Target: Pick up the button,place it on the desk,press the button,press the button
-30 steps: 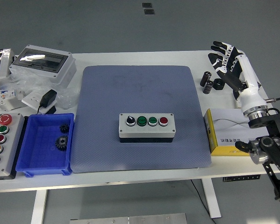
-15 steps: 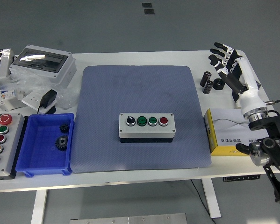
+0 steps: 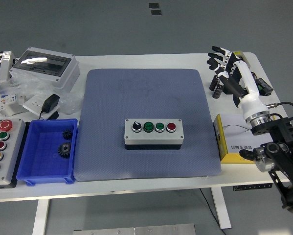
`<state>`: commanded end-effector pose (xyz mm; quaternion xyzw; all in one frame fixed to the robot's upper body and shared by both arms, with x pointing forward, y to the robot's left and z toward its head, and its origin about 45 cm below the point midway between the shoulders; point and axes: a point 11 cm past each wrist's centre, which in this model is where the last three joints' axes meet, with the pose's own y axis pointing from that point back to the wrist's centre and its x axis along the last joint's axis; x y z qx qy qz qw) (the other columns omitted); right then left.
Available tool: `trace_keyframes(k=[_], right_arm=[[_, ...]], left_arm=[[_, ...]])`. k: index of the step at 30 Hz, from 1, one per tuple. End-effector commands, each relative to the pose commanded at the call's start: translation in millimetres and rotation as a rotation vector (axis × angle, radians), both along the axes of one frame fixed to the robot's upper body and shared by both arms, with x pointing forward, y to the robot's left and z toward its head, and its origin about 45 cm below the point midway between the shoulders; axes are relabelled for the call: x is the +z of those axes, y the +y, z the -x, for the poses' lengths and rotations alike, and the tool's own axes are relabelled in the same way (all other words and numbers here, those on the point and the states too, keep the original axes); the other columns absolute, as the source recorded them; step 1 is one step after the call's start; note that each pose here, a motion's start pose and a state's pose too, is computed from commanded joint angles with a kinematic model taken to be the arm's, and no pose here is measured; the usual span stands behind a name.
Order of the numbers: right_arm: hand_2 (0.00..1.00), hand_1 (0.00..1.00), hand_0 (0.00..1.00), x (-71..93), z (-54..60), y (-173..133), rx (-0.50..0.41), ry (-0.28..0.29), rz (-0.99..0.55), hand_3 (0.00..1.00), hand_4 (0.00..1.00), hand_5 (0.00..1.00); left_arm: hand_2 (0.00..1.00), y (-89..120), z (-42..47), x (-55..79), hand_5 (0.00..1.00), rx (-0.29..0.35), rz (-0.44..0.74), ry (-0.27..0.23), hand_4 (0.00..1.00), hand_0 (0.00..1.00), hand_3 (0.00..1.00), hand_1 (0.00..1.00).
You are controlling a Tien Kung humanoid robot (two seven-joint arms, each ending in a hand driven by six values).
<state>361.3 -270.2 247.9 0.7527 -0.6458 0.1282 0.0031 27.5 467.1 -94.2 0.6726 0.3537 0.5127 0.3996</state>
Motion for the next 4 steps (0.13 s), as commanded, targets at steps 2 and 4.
trace_keyframes(k=[2,4], right_arm=[[0.782,0.765,0.786,0.7,-1.0,1.7,0.004,-0.001,0.002,0.799,0.889,0.625],[0.782,0.765,0.786,2.7,-2.5,2.9,0.006,-0.007,0.001,0.799,0.889,0.625]], left_arm=[[0.532,0.1,-0.4,0.0,0.191,0.000,0.000,-0.002,0.631,0.606,0.598,0.601],[0.532,0.3,-0.6,0.1,0.191,0.001,-0.001,-0.004,0.631,0.606,0.598,0.601]])
